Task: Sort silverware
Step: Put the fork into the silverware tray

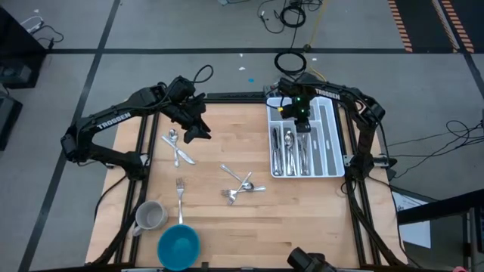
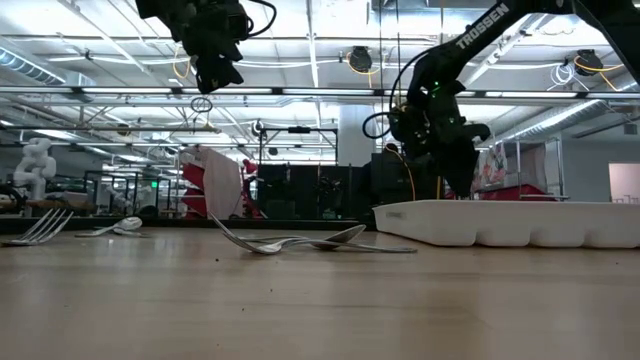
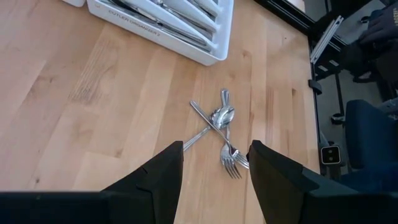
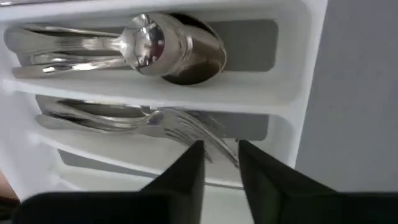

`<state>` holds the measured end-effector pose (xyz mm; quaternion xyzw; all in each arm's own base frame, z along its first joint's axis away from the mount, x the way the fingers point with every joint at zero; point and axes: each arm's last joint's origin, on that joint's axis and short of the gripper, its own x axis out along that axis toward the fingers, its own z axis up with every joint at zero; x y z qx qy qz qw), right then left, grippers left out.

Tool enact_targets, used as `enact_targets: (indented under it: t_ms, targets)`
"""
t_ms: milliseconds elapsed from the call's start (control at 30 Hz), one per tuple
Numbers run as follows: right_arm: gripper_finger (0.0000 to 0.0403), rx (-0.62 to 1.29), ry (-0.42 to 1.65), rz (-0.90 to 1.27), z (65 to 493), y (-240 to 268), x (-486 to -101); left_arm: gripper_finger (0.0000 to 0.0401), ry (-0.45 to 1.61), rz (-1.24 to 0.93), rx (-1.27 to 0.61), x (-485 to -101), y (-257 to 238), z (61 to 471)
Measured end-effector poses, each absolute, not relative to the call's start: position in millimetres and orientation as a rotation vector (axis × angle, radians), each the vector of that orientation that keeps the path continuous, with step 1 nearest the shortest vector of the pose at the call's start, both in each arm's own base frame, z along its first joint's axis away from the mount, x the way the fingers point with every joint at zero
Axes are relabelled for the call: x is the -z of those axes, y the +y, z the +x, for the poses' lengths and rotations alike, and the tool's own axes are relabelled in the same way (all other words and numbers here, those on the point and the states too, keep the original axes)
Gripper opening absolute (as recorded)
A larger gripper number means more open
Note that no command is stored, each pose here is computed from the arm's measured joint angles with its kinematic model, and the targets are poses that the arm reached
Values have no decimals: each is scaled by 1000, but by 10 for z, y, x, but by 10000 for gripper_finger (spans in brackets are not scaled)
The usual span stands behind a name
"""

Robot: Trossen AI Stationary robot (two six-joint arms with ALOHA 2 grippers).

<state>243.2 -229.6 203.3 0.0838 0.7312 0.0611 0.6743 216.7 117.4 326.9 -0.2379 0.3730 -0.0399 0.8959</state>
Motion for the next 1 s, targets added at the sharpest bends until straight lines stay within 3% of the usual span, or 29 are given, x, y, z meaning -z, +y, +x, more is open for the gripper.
enact_targets:
  t_ms: [200, 333, 533, 767, 1000]
  targets:
    - [154, -102, 1652, 225, 2431, -2292, -2034, 185, 773, -493, 82, -3269, 1174, 2167]
    - [176, -88, 1647, 212, 2411, -2277, -2094, 185, 781, -482, 56, -3265, 1181, 2166]
    - [180, 2, 1477, 111, 2479, -2177, -2733, 185, 796, -437, 10, -3258, 1197, 2163]
    - [181, 3, 1162, -61, 2845, -1477, -3633, 185, 795, -441, 16, -3259, 1185, 2171]
    - [181, -153, 956, -187, 3454, -660, -3508, 185, 759, -504, 121, -3295, 1126, 2164]
